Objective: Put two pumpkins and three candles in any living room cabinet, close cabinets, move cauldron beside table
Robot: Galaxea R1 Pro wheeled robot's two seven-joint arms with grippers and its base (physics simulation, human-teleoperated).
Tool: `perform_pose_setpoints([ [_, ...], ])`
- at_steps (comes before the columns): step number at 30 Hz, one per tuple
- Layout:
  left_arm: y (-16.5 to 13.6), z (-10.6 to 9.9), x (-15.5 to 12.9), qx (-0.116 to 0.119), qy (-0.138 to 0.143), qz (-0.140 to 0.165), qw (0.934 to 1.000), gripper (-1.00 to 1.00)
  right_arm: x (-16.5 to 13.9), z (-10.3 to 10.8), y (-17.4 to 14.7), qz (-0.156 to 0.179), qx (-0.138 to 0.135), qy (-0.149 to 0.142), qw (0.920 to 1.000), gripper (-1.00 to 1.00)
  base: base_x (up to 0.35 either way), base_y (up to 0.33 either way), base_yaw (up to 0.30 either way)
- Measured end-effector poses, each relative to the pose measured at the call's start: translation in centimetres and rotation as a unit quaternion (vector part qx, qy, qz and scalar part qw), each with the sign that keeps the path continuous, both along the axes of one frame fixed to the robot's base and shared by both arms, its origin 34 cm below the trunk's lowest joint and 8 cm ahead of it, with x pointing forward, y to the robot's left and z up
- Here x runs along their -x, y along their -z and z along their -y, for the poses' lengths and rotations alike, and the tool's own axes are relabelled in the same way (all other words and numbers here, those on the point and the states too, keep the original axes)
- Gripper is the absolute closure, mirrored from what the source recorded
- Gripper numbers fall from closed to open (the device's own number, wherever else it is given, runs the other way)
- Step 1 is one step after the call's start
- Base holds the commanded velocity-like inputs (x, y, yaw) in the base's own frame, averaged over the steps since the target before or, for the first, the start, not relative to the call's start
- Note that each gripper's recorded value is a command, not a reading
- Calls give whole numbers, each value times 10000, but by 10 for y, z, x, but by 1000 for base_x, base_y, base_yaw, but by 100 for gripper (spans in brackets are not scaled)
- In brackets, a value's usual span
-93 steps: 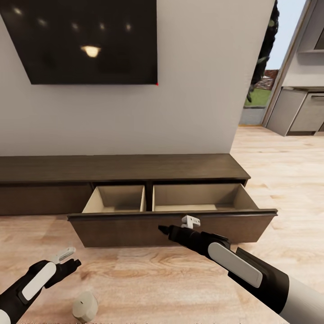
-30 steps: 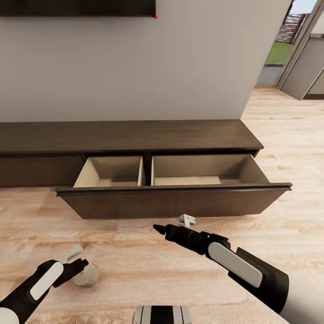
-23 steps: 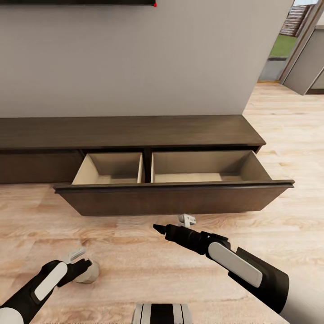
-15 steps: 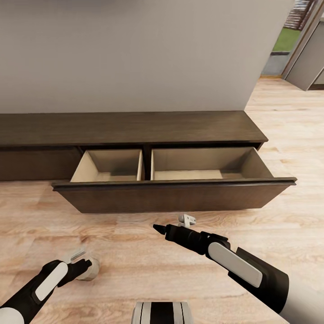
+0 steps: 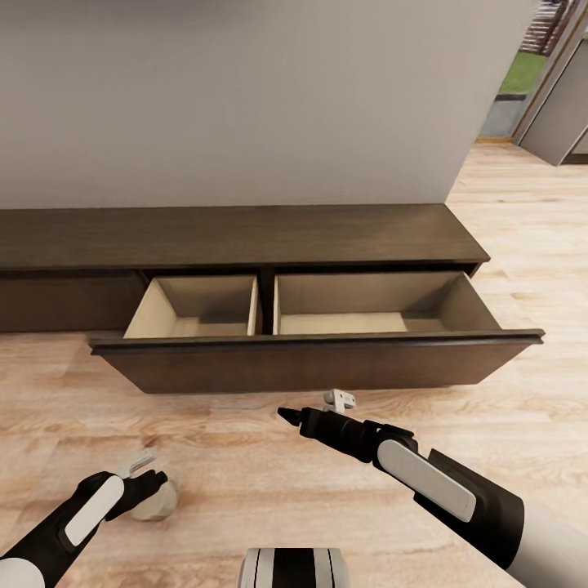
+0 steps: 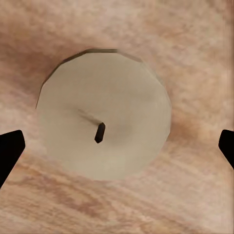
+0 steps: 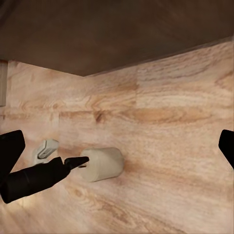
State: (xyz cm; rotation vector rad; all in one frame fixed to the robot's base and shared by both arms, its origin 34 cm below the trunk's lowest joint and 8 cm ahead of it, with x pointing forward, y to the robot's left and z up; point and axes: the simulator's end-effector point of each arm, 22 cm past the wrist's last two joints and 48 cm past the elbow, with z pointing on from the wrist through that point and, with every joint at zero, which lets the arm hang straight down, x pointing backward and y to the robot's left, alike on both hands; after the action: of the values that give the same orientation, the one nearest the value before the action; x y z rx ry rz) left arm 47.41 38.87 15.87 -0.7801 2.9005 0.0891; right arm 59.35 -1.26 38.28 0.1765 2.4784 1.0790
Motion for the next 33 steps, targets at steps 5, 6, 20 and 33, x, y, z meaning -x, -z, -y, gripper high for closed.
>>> perform_pose_setpoints([
  [5,0,0,0,-3,0,0,10000,-100,0,0,0,-2,4,0,10000,-100,118,0,0],
  [6,0,-1,0,-3,0,0,10000,-100,0,0,0,-1,5,0,10000,-100,79,0,0],
  [20,0,0,0,2,-7,0,10000,-100,0,0,0,-2,1,0,10000,-100,36,29,0],
  [33,0,0,0,1,-7,2,10000,-100,0,0,0,-2,3,0,10000,-100,9,24,0],
])
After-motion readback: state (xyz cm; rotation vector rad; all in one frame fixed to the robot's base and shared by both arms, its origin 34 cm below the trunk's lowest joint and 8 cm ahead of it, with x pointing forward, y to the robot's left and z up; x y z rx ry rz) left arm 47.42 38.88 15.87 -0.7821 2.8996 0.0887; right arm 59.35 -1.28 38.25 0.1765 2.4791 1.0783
